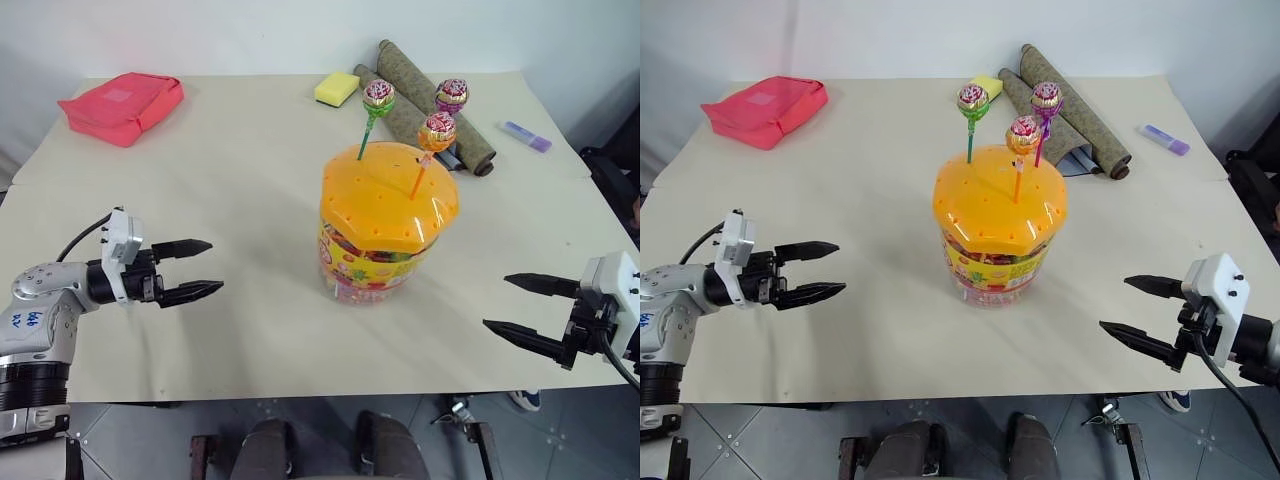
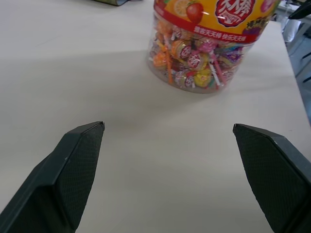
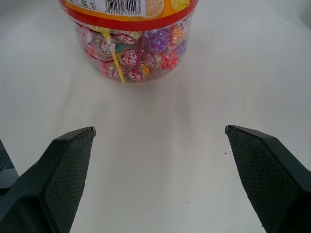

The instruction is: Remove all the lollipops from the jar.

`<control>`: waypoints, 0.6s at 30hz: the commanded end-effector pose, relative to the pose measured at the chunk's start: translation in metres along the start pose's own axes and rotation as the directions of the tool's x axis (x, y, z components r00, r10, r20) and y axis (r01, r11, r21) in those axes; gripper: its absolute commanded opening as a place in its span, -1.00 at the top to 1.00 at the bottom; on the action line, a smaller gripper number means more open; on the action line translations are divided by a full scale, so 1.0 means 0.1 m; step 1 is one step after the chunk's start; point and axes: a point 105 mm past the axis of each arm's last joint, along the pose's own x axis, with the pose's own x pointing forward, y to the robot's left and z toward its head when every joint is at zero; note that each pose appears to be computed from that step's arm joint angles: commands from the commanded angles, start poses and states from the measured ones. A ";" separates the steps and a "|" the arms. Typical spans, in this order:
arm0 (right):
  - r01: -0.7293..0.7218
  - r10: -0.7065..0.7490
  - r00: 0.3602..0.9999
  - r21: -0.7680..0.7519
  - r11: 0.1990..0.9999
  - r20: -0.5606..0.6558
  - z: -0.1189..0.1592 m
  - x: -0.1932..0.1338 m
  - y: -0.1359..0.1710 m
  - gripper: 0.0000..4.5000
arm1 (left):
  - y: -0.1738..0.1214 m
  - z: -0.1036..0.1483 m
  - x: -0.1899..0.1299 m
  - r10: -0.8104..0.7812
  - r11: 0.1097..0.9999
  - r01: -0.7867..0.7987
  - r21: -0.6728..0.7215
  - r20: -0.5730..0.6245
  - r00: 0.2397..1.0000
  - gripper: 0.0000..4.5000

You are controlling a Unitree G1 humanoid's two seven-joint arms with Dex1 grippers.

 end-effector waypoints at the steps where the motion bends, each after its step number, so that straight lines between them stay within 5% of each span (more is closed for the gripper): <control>1: 0.026 -0.025 0.999 -0.041 0.999 0.021 0.10 -0.06 -0.04 -0.99 | -0.07 0.12 0.01 -0.057 0.998 0.056 0.025 0.042 0.997 -1.00; 6: 0.033 -0.032 0.999 -0.043 0.999 0.024 0.10 -0.06 -0.05 -0.99 | 0.01 0.14 0.01 -0.004 1.000 0.004 0.013 0.023 1.000 -1.00; 18: 0.020 -0.010 0.995 -0.096 0.995 0.099 0.42 -0.12 -0.06 -0.99 | 0.07 0.82 0.11 -0.051 0.982 0.041 0.186 0.048 0.998 -1.00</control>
